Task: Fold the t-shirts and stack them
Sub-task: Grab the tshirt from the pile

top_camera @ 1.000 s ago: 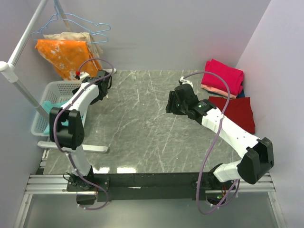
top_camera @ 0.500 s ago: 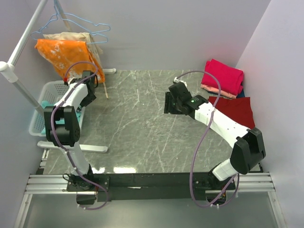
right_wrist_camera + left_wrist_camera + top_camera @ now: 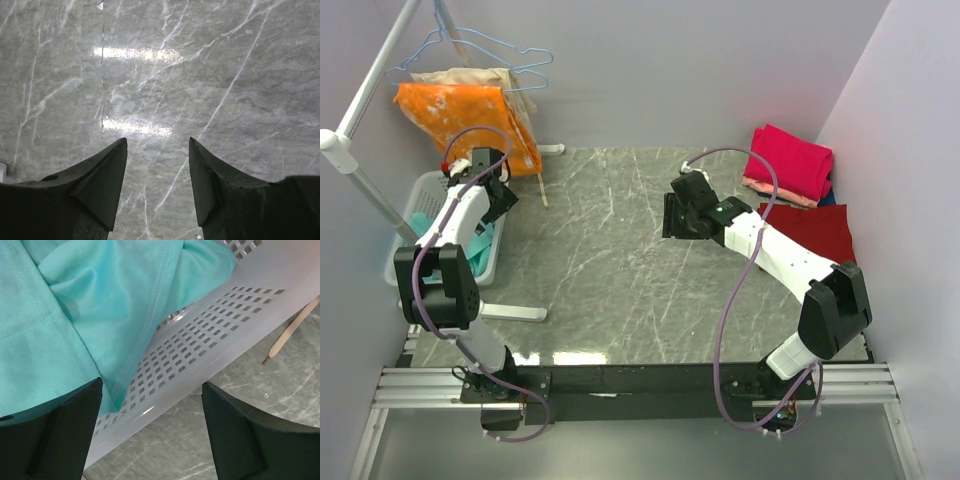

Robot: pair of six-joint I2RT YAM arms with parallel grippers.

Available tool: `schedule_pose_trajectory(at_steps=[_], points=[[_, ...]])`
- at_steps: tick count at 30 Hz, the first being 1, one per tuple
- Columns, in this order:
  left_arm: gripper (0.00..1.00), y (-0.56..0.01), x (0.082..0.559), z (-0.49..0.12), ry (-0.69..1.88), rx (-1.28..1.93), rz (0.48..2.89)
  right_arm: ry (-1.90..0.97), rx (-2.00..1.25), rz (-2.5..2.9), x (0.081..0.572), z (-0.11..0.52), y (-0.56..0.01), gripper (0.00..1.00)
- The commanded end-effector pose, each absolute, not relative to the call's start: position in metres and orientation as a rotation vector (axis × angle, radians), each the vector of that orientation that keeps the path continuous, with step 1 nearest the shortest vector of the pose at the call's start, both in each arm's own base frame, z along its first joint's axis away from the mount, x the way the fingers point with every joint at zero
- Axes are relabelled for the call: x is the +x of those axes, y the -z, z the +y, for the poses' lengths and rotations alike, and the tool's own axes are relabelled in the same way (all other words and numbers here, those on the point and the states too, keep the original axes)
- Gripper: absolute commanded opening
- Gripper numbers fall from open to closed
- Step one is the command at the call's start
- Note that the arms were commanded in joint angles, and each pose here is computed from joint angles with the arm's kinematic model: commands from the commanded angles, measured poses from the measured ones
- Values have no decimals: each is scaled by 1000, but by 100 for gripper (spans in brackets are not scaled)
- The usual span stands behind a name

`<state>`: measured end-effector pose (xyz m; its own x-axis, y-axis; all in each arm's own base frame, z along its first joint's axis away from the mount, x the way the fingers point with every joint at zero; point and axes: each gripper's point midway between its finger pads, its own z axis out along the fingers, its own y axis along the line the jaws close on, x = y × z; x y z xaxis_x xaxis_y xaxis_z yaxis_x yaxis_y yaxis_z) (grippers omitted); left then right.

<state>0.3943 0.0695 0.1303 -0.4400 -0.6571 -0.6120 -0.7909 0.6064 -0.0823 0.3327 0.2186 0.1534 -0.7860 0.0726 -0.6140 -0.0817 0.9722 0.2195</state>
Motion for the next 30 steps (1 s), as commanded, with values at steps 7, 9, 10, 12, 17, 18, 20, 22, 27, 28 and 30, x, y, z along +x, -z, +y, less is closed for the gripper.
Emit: schedule_pose_trajectory(at_steps=[7, 9, 10, 12, 17, 18, 20, 22, 27, 28, 30], points=[[84, -168, 415, 73, -173, -1088, 2099, -323, -17, 2424, 332, 221, -160, 59], [84, -171, 412, 77, -192, -1107, 2081, -323, -16, 2422, 331, 220, -159, 59], [84, -176, 413, 84, -239, -1124, 2057, -317, -16, 2426, 331, 219, -158, 59], [85, -166, 404, 91, -333, -1177, 2082, -314, -20, 2428, 330, 219, -157, 59], [88, -156, 392, 111, -531, -1305, 2042, -300, -25, 2424, 329, 216, -159, 59], [88, -152, 392, 112, -536, -1318, 2036, -296, -25, 2423, 329, 215, -159, 59], [88, -138, 391, 112, -565, -1325, 2067, -278, -25, 2420, 329, 212, -160, 59], [89, -129, 391, 112, -588, -1336, 2085, -262, -24, 2414, 329, 208, -162, 59], [89, -101, 392, 114, -667, -1340, 2142, -221, -37, 2412, 327, 201, -163, 59], [89, -99, 394, 116, -680, -1340, 2141, -219, -36, 2409, 328, 200, -163, 59], [90, -89, 393, 117, -720, -1341, 2164, -214, -42, 2408, 328, 200, -164, 60]])
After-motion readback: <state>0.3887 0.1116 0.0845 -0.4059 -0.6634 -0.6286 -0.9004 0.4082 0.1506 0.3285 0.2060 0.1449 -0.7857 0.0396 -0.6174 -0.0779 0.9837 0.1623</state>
